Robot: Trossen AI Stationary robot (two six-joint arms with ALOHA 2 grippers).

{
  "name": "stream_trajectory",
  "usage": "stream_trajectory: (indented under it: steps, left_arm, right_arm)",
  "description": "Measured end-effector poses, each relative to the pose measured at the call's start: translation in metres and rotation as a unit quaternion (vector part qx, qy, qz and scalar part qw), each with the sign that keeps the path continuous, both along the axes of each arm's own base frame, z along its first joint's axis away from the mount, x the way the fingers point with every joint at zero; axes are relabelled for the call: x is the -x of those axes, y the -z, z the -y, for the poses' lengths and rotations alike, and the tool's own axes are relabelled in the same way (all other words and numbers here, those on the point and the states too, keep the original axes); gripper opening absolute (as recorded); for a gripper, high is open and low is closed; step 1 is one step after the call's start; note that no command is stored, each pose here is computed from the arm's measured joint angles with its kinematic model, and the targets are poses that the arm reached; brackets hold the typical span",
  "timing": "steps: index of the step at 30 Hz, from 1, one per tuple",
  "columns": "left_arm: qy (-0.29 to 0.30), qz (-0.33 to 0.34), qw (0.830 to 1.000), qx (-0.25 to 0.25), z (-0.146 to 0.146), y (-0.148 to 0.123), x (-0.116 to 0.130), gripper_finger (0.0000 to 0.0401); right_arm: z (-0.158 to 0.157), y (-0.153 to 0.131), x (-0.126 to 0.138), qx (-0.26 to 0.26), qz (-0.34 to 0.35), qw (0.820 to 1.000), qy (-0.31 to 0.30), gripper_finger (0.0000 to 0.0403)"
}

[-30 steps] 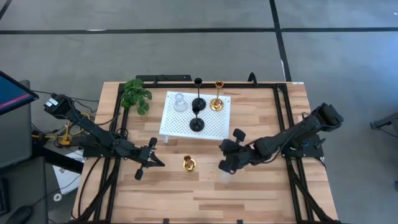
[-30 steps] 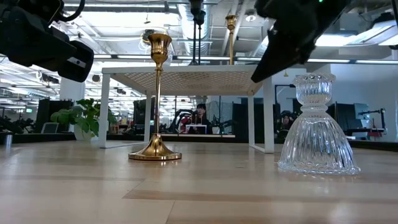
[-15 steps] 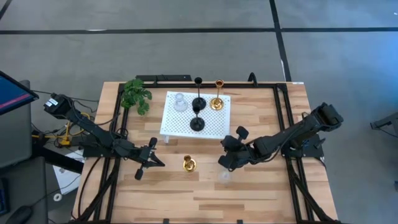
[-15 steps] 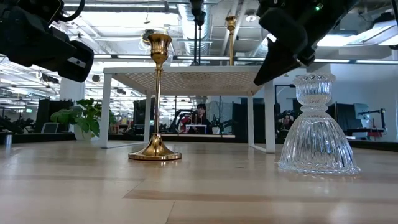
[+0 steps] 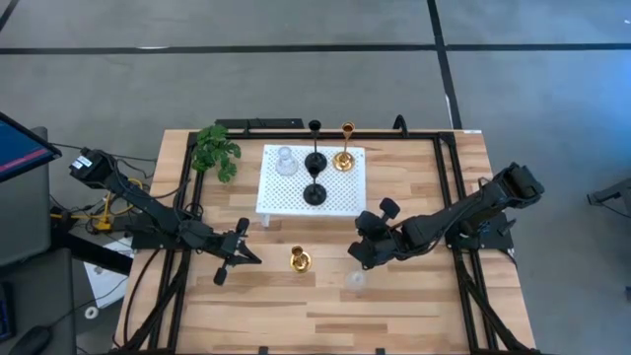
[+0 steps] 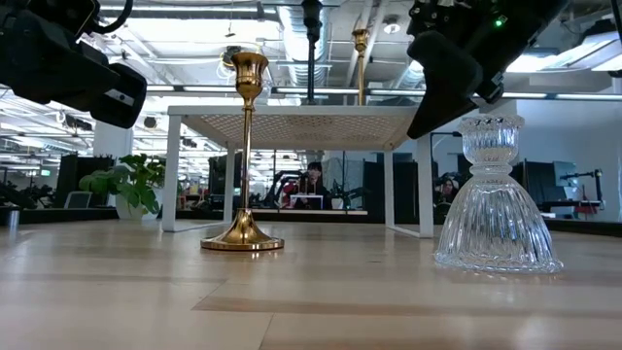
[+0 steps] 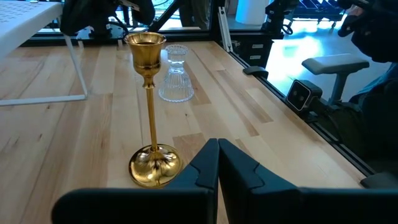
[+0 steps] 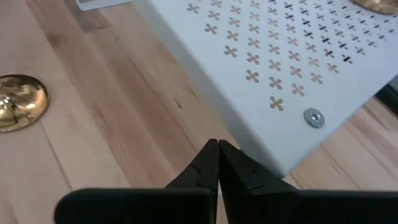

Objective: Pick & Place candle stick holders
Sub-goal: Adjust the shelf, then put the gold candle holder aligned with the other gold candle holder on the shelf

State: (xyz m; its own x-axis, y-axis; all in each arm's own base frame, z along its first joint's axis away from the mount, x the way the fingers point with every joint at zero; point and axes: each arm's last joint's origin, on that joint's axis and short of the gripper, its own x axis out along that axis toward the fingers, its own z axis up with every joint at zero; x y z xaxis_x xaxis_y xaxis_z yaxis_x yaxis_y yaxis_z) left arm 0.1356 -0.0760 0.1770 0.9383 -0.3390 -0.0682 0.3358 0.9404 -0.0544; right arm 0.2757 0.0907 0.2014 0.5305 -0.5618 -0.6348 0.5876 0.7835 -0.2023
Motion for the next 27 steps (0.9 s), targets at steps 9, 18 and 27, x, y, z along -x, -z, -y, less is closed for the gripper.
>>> stream_trajectory:
  steps: [9,18,27]
  left_arm:
    - [0.000,0.000,1.000,0.000,0.000,0.000,0.000,0.0008]
    - [0.003,-0.009,1.000,0.027,0.000,0.000,0.000,0.0008]
    - [-0.034,-0.023,0.999,-0.006,0.000,0.007,-0.004,0.0008]
  right_arm:
    - [0.001,0.000,0.002,0.011,0.003,1.000,0.017,0.0000]
    - [-0.017,-0.007,0.010,-0.028,-0.022,0.997,-0.066,0.0000]
    - [-0.041,-0.049,0.037,-0.003,0.064,0.988,-0.142,0.0000]
